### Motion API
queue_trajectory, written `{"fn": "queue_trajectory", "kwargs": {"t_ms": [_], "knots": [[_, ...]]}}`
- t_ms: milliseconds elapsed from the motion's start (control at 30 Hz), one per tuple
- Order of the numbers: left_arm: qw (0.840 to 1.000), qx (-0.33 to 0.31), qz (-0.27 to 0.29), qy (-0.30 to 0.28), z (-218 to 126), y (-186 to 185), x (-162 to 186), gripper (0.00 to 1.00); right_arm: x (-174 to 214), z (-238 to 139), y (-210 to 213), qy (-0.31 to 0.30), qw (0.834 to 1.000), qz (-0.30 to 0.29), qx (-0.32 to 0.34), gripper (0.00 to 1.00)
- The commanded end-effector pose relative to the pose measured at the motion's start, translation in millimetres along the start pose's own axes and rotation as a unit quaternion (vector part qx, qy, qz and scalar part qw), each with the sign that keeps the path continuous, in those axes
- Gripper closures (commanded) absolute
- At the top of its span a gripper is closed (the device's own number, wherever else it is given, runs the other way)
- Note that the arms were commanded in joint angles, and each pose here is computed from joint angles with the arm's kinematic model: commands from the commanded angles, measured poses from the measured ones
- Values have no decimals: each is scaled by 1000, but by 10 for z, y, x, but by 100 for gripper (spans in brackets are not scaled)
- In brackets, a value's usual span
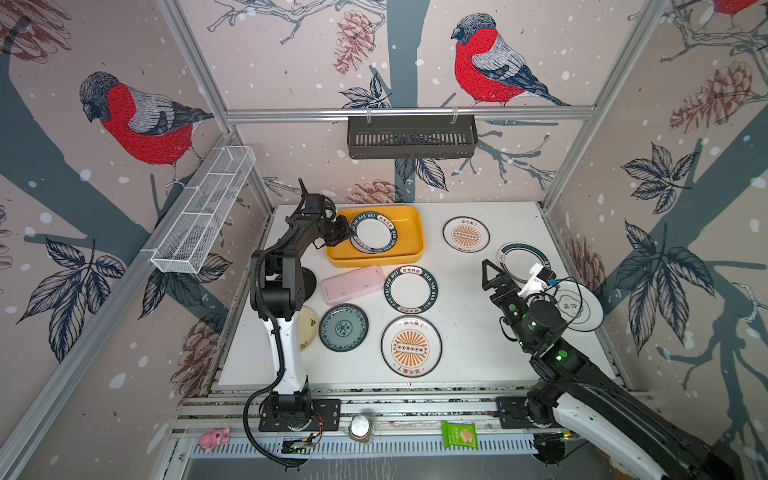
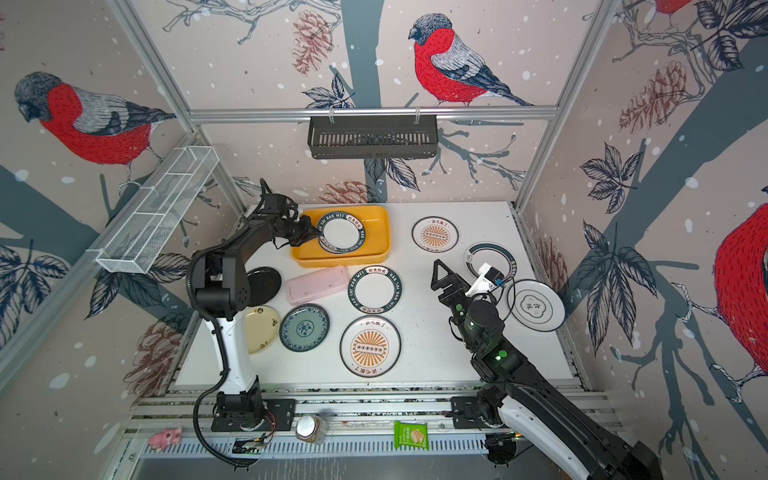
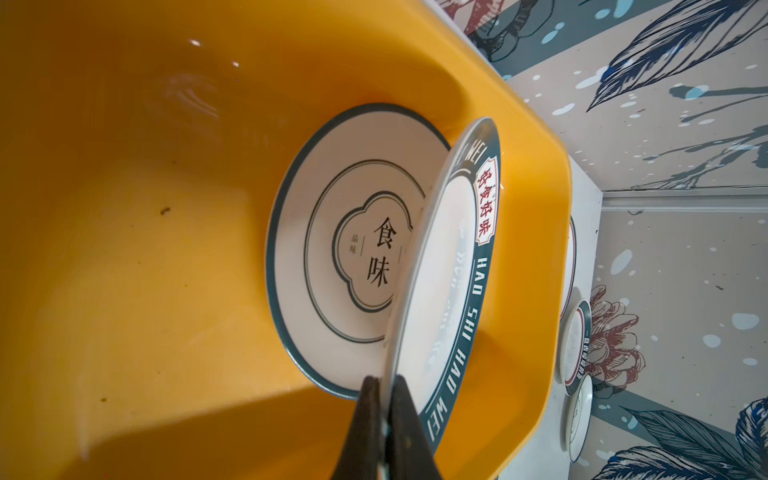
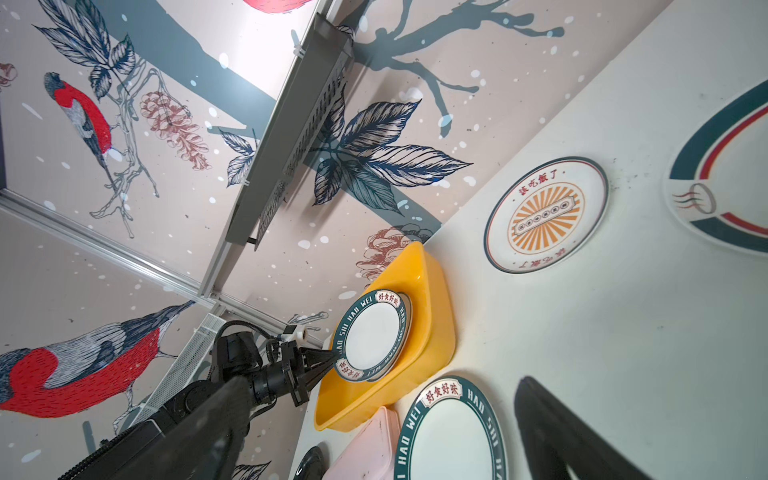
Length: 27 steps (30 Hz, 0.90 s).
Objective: Place the plates into the plastic bin on the countertop
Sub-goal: 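Lower the plate into the yellow bin with the left gripper while the right withdraws, then open the left gripper and lift it off the plate in the bin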
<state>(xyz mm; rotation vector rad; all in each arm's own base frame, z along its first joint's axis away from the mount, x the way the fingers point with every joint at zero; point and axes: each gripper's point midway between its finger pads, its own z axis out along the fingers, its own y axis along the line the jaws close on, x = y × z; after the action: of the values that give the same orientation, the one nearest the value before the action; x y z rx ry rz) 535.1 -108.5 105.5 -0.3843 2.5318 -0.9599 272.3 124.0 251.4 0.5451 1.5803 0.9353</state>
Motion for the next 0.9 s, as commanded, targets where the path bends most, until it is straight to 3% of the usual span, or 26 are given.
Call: {"fn": "queue_trajectory", "kwargs": {"t_ms": [0,400,533,667,867], "knots": [[1000,5,3,7,24,8,-14,100,-34,3,-52,-10,1000,-4,15,0],[1000,-10,-12,7,111,218,-56,98,-13,36,-58,-4,1000,-5,23,0],[1000,-16,-14,8,117,281,-52,88,20,45,-61,4,1000,-4,23,0],[1000,-17,-9,9,117,294,-36,68,24,49,-50,5,1000,-3,21,0],[1000,-13,8,15,94,276,5,57,41,62,-33,10,1000,-3,18,0]]}}
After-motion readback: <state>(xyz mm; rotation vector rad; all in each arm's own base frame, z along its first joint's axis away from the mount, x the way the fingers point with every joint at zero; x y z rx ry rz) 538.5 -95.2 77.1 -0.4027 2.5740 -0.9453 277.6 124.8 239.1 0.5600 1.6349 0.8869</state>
